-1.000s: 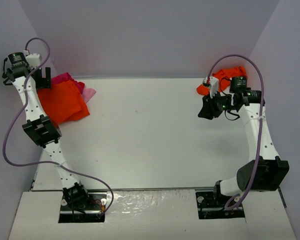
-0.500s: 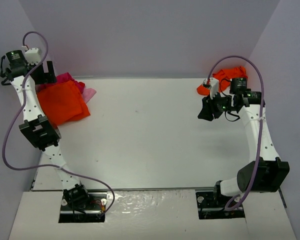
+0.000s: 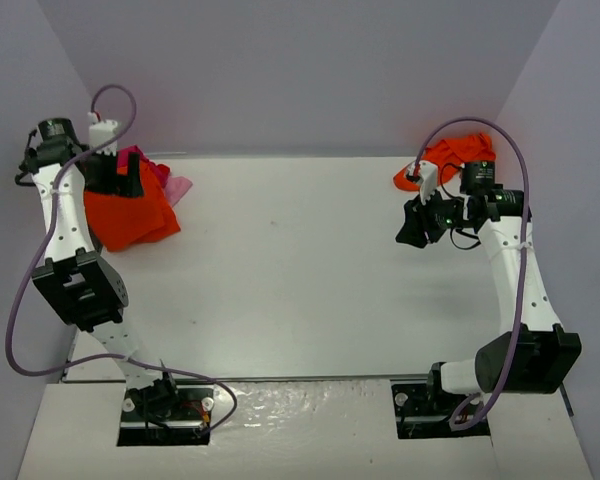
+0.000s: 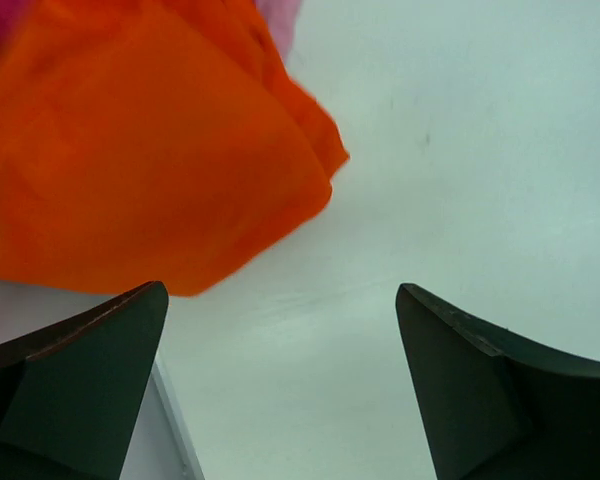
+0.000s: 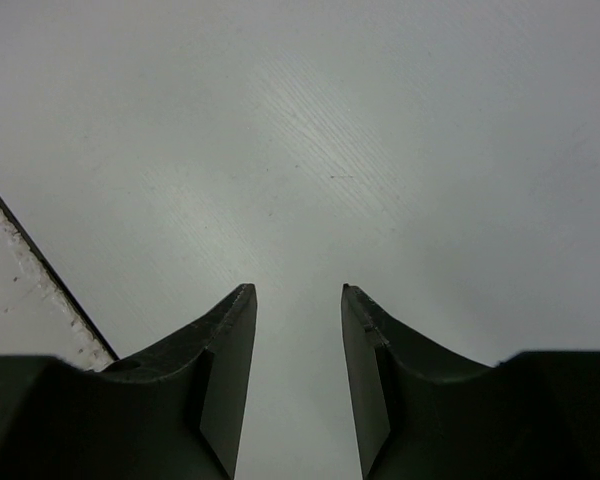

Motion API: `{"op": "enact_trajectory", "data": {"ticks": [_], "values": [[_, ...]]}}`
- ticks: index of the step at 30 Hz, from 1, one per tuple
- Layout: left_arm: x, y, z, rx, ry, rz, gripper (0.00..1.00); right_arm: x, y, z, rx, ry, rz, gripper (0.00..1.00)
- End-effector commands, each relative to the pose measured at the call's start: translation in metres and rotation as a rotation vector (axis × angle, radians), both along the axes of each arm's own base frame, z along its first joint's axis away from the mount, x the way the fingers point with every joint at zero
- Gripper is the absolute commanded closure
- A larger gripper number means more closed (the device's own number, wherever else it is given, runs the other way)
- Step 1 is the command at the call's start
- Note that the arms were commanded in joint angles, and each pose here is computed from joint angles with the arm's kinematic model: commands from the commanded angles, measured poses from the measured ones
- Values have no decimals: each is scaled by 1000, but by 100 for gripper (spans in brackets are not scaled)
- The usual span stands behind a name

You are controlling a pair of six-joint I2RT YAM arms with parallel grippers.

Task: Fold and stack the t-shirts
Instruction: Neatly place the folded tshirt to the corner

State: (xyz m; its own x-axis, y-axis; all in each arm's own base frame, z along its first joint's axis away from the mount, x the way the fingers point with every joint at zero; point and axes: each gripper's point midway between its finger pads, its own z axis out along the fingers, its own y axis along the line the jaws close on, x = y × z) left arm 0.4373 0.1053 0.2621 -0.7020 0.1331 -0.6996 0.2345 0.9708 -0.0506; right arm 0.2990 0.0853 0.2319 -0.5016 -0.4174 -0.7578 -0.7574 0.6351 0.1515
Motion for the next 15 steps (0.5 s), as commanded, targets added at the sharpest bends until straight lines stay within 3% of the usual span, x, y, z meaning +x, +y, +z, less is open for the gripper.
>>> {"op": "enact_trajectory", "data": {"ticks": [1, 5, 9, 11, 13, 15], "values": [[-24, 6, -37, 100, 45, -50, 3, -1, 1, 8, 7, -51, 19, 62], [-33, -14, -67, 106, 99, -104, 8, -3, 1, 6, 7, -47, 18, 62], [-27, -33, -78, 61, 104, -125, 38, -7, -2, 1, -13, -39, 5, 60], [-25, -47, -83, 37, 107, -144, 37, -8, -6, -6, -35, -30, -15, 57], [-25, -67, -92, 38, 115, -187, 26, -7, -14, -13, -72, -23, -55, 55], [-24, -80, -99, 63, 105, -202, 24, -2, -23, -20, -109, -38, -111, 54]]}}
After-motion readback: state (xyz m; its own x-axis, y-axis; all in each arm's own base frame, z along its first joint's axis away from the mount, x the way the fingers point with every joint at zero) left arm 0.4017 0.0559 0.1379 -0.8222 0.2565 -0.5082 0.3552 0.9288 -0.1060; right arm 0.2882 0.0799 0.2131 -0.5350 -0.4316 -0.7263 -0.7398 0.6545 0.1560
